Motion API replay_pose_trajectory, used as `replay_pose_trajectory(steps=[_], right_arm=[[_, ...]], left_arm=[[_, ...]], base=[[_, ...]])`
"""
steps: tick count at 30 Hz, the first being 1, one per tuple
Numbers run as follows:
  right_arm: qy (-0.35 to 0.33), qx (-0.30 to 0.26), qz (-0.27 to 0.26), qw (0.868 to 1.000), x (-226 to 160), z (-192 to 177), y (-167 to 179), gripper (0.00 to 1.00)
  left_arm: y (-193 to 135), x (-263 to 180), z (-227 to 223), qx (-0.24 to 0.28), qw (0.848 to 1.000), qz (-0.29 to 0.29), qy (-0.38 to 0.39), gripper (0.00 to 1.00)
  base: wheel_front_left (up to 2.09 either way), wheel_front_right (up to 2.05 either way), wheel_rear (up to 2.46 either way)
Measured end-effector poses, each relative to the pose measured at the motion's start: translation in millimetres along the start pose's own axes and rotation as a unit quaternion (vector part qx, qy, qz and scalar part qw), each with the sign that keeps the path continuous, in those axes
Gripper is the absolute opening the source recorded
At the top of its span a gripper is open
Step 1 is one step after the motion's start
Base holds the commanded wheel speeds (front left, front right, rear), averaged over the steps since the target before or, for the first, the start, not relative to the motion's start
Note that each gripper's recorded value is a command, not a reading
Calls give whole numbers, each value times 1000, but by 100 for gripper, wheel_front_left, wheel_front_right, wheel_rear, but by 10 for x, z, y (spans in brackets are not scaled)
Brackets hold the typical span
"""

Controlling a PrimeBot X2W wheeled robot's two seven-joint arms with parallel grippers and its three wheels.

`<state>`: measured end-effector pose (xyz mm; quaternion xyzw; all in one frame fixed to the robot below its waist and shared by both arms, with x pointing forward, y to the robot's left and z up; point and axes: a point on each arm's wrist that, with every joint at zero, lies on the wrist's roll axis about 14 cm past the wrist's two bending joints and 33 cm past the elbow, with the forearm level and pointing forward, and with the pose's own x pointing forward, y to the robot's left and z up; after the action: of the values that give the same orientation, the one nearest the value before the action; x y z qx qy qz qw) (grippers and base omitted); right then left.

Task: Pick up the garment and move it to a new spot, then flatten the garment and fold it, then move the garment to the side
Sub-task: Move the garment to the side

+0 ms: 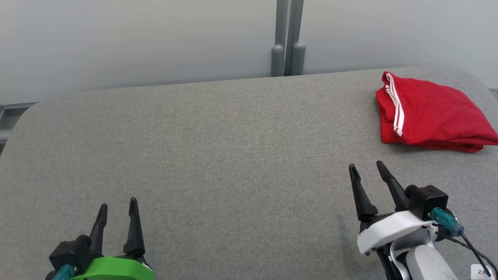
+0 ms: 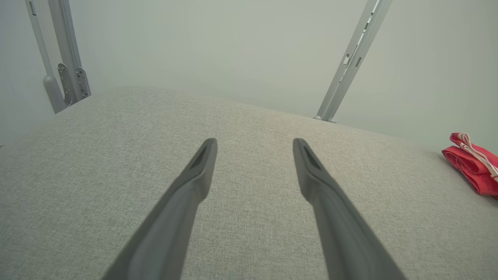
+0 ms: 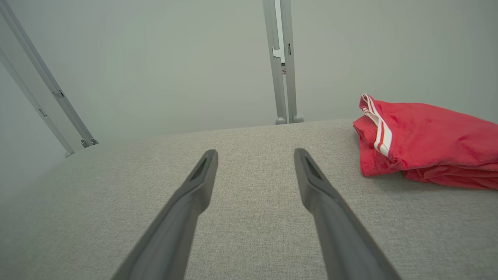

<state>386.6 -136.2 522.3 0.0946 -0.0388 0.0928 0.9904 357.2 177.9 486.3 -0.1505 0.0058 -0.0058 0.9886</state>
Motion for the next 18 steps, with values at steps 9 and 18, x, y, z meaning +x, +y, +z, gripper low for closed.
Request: replay_pose_trajectory(steps=[9, 18], right_arm=[[3, -1, -2, 1000, -16, -12, -8, 100], [5, -3, -3, 1000, -16, -19, -19, 100]], left_arm=[[3, -7, 8, 4, 1000, 3, 2, 100], [14, -18, -12, 8, 1000, 5, 8, 100]], base=[[0, 0, 0], [0, 0, 0]])
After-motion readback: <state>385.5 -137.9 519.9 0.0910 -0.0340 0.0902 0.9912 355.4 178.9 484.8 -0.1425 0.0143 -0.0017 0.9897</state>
